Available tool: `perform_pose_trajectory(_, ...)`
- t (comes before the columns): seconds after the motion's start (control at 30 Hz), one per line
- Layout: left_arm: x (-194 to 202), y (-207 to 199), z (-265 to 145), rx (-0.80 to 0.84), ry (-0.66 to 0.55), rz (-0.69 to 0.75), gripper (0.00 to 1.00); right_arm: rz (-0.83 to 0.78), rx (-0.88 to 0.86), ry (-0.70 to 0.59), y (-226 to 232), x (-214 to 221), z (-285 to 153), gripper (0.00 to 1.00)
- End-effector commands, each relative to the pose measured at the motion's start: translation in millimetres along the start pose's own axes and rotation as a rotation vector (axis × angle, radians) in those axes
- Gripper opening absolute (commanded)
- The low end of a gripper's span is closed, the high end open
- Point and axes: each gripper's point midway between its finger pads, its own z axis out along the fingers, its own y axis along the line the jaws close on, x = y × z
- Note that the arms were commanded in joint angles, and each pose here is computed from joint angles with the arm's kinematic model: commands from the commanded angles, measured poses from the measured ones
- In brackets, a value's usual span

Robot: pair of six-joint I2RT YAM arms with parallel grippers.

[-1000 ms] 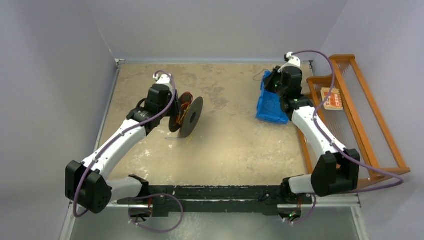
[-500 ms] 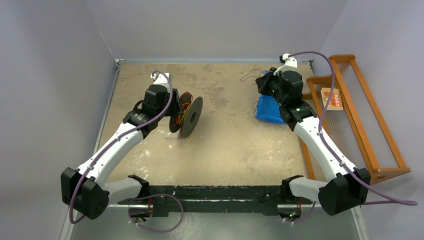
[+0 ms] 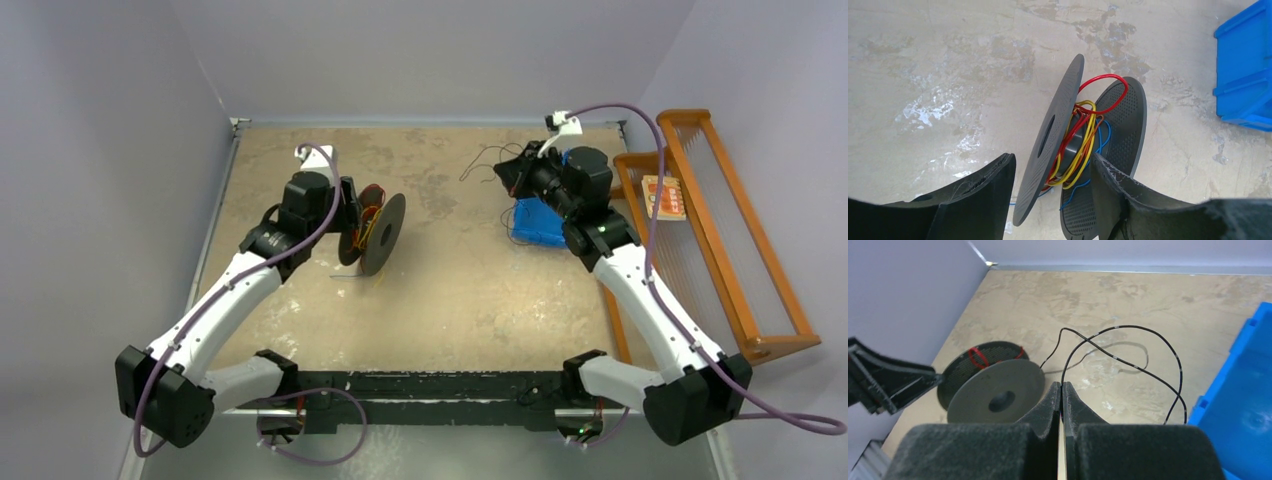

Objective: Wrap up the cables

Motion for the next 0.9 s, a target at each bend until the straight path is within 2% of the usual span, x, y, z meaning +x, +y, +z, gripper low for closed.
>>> perform_pose_trajectory(0.0,-21,1,-15,-0.001,-0.075,0.032,0.56,-0.067,-0.171,-0.037,38,-20,-15,0.0)
perform_pose_trajectory(0.17,-38,-18,-34,0.092,-0.085,0.041,0.56,-0.113,-0.271,-0.006,54,-15,-28,0.0)
perform_pose_trajectory(0.33,-54,-63,-63,0.336,-0.066,0.075,0.56,-0.152,-0.386,0.019,73,-11,-44,0.0)
perform_pose_trajectory(0.43,-45,-97,-78,0.511,0.016,0.115,0.57,-0.18,-0.463,0.042,85,-7,-55,0.0)
perform_pose_trajectory(0.67,-26,-176,-120,0.814,0.08,0.187,0.6,-0.224,-0.582,0.079,104,-2,-78,0.0)
perform_pose_trajectory(0.87,-15,-209,-130,0.893,0.088,0.218,0.61,-0.235,-0.636,0.109,110,6,-91,0.0)
